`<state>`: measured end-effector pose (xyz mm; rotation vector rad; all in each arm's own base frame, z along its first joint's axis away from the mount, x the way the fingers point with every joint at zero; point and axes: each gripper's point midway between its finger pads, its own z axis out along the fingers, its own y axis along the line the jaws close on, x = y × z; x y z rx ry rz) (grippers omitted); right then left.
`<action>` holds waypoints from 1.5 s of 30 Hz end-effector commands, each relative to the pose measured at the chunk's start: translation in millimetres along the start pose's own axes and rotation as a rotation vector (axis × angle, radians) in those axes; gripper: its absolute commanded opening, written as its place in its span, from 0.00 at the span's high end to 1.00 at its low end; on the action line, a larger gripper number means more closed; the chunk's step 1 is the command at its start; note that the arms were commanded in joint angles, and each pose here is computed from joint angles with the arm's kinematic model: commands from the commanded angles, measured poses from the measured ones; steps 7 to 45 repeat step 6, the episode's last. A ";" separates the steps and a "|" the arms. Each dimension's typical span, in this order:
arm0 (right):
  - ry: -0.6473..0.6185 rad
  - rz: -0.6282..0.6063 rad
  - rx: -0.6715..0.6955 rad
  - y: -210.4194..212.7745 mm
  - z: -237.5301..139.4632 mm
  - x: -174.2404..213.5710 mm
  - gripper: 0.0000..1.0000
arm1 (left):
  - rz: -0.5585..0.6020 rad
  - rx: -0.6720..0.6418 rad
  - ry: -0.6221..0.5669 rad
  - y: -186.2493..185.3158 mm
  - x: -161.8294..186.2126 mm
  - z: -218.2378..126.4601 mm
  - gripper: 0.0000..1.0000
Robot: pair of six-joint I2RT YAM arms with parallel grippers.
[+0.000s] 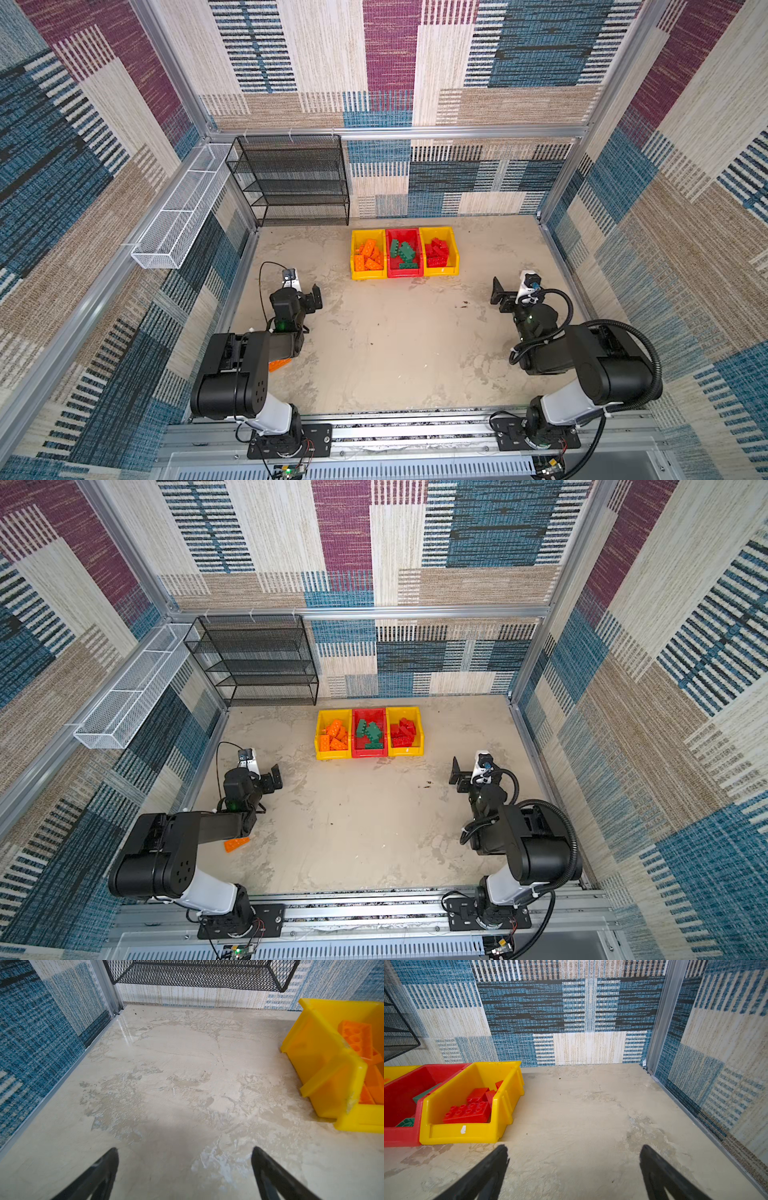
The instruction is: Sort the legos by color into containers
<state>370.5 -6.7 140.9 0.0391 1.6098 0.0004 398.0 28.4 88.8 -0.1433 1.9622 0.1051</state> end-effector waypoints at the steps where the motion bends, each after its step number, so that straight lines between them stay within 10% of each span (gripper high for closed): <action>1: -0.035 0.008 0.001 0.0 1.4 -9.6 0.00 | 0.018 0.009 -0.033 -1.7 -7.4 -0.8 0.00; 45: -0.039 0.008 -0.001 0.3 0.1 -10.0 0.00 | 0.017 0.010 -0.035 -1.8 -8.1 -0.7 0.00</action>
